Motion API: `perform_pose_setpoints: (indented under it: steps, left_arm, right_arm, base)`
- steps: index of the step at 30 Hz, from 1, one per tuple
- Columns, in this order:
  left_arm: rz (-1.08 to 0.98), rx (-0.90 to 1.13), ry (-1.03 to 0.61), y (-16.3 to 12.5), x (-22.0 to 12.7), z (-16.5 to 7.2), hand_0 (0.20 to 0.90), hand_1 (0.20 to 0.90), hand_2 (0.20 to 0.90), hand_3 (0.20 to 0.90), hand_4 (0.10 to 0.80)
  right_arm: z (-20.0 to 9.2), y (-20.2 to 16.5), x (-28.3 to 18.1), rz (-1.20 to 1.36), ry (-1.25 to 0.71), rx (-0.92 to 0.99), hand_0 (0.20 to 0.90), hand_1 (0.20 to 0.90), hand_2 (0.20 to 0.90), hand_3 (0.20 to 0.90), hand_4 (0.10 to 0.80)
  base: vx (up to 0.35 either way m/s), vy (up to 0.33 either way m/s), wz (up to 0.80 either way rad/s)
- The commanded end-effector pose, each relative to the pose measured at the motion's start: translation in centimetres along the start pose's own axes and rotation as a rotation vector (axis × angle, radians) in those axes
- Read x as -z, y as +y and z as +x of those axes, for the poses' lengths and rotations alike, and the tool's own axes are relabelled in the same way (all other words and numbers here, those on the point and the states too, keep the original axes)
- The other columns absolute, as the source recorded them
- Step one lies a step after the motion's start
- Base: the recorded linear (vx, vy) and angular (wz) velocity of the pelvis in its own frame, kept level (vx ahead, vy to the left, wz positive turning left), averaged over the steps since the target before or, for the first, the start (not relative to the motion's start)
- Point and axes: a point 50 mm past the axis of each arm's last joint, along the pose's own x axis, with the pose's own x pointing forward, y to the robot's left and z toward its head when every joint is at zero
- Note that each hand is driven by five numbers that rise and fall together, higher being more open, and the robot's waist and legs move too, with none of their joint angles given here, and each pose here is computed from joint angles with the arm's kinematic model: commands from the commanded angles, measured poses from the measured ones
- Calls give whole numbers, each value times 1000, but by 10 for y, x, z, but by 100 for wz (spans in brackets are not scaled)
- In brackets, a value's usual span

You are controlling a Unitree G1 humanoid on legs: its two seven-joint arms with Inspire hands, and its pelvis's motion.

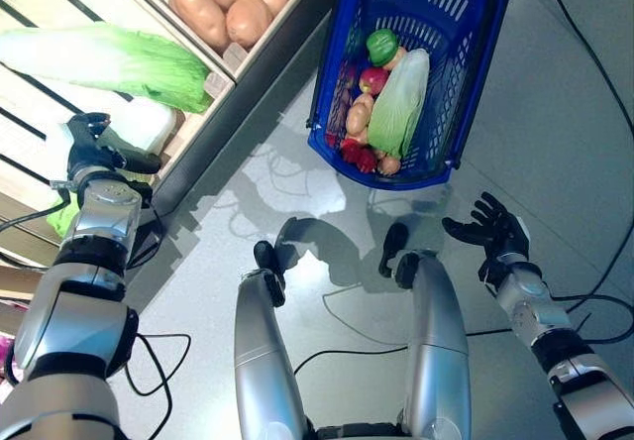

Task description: Put vegetables into the basket

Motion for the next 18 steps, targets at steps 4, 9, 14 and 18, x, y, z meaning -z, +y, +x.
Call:
perform_pose_setpoints:
  steps: [4, 9, 14, 18]
  left_arm:
    - [-57, -87, -94, 24, -35, 9, 300, 300, 300, 300, 400]
    - [-84, -74, -95, 26, -33, 10, 300, 300, 300, 300, 400]
    - [-115, -58, -91, 26, -24, 9, 300, 300, 300, 300, 400]
    - [-123, -29, -93, 23, -14, 7, 300, 300, 300, 300, 400]
  right_arm:
    - [0, -20, -24, 101, -153, 99, 900, 900, 900, 900, 800]
    - [0, -20, -23, 107, -155, 101, 900, 900, 900, 900, 800]
    - [-2, -20, -17, 112, -140, 105, 900, 900, 900, 900, 800]
    - [-5, -14, -9, 111, -130, 96, 900, 900, 900, 900, 800]
  base:
    - [-15, -27, 2]
    - [-9, -24, 7]
    - [1, -11, 0]
    - [17, -47, -3]
